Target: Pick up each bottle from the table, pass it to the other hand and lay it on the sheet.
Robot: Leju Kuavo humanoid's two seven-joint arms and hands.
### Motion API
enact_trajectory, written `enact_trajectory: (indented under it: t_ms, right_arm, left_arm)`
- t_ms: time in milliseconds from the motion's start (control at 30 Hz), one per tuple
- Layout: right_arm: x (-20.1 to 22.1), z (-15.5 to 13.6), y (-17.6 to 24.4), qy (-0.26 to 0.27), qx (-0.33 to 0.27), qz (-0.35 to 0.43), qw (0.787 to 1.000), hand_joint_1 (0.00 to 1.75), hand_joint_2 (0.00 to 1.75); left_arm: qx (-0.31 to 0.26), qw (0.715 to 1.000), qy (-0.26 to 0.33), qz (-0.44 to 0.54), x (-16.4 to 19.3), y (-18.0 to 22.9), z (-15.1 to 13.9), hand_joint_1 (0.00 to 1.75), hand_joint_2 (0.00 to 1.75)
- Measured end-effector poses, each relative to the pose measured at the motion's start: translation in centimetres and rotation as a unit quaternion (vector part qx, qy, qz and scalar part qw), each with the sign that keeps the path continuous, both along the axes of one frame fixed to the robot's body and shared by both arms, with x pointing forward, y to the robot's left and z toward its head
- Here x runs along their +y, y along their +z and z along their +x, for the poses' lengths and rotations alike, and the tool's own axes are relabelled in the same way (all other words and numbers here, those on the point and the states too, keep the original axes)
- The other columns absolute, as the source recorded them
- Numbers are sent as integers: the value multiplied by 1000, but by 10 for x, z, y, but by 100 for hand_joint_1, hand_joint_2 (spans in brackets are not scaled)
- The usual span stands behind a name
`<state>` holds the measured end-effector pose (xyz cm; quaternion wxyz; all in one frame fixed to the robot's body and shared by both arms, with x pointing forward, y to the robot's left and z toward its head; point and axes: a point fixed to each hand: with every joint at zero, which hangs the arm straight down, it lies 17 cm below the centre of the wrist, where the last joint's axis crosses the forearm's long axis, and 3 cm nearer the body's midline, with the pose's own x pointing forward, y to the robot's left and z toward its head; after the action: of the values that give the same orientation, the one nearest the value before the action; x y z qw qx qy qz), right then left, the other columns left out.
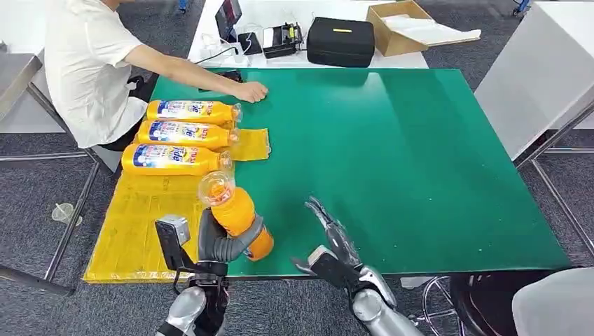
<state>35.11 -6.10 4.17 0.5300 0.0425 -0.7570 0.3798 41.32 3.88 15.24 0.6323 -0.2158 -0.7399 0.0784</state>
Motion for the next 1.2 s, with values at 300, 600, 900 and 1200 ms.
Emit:
enact_trajectory:
  t_ms: [300, 600, 900, 1200]
  right_arm:
    - [-64, 12, 1, -131, -62, -48, 988, 0, 175]
    - [-122, 25, 14, -200, -76, -45, 976, 0, 175]
    - [-114, 50, 29, -186, -82, -24, 979, 0, 175]
    - [-109, 60, 22, -178, -68, -5, 982, 0, 175]
  left_arm:
    - [-152, 935, 178, 267, 49, 26, -3, 175, 175]
    - [-225, 713, 220, 627, 72, -1, 19, 175, 175]
    - [-132, 658, 120, 732, 86, -86, 71, 164, 175]
    - [-76, 665, 24, 742, 91, -123, 95, 0, 0]
